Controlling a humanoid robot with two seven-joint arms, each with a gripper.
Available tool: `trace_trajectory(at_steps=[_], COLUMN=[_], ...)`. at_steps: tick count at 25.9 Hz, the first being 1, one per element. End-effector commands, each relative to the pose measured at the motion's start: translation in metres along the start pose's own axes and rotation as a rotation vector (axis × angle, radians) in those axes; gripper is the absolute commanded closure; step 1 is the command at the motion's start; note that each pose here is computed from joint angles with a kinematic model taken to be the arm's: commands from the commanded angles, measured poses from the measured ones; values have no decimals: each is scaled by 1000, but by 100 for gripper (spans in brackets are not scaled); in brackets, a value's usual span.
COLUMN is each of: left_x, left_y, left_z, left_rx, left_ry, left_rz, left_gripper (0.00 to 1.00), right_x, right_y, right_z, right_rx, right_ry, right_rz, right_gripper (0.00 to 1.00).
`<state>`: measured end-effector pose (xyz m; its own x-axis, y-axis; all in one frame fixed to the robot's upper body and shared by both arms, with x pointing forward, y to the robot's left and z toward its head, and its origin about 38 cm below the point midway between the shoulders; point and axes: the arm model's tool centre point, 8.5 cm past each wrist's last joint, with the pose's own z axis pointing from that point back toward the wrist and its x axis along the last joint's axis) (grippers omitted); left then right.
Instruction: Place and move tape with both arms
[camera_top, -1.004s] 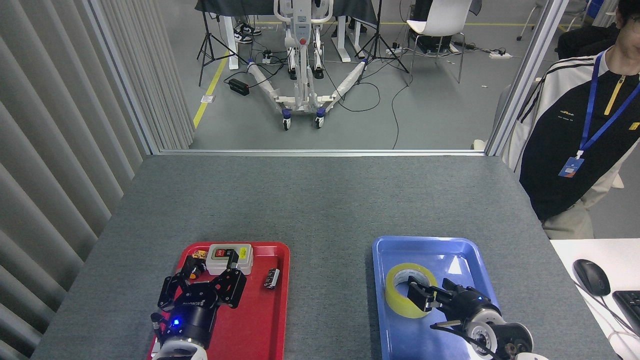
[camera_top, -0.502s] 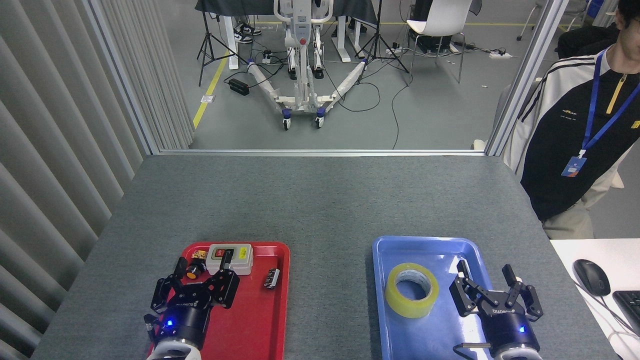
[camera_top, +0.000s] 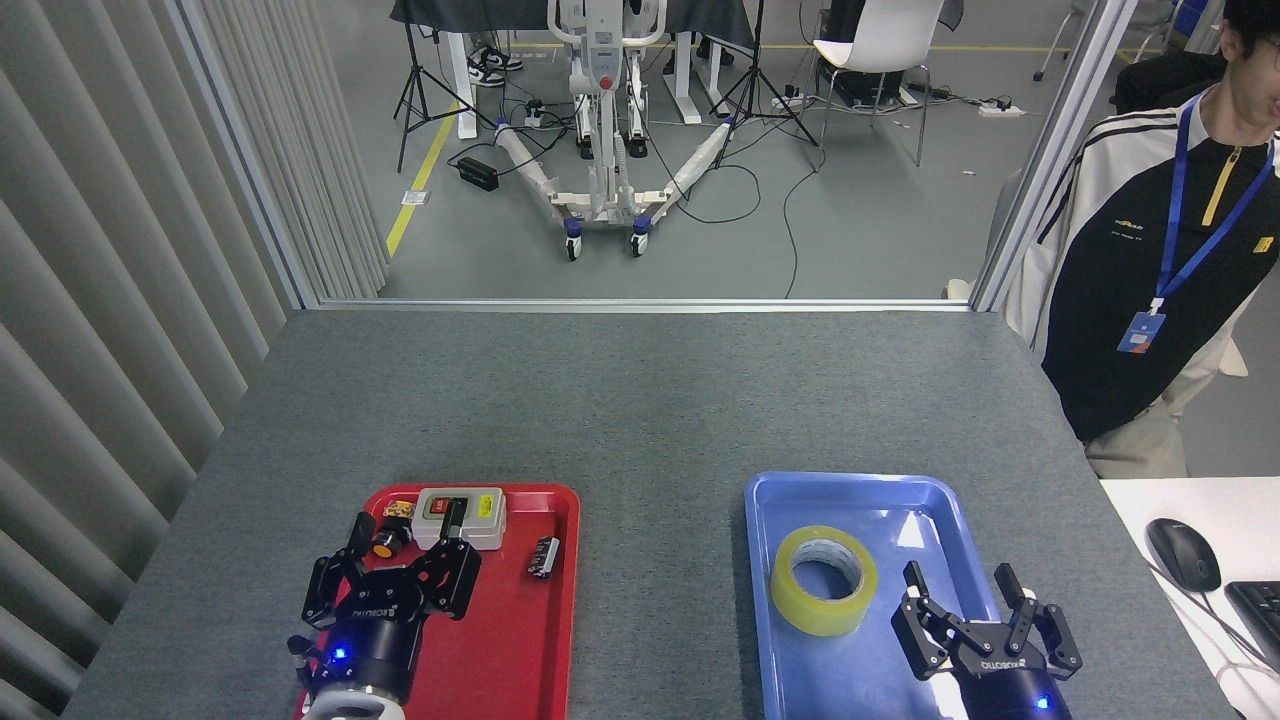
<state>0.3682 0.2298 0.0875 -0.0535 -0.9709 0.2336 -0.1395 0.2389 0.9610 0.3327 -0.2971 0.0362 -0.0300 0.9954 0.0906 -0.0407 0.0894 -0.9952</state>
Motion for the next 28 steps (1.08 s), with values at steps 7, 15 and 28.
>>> trace_trajectory(at_steps=[7, 15, 28], left_x=[-15, -47, -50], left_y=[12, -10, -1], left_z=[-2, 5, 27], left_rx=[42, -102, -84], left_ry=[12, 9, -111], left_rz=[38, -33, -15], left_gripper=[0, 0, 0], right_x=[-2, -28, -26], right_y=[-11, -17, -18], right_z=[2, 5, 3], right_rx=[-56, -49, -26], right_ry=[-64, -25, -38], right_rz=[-209, -127, -15], right_gripper=[0, 0, 0])
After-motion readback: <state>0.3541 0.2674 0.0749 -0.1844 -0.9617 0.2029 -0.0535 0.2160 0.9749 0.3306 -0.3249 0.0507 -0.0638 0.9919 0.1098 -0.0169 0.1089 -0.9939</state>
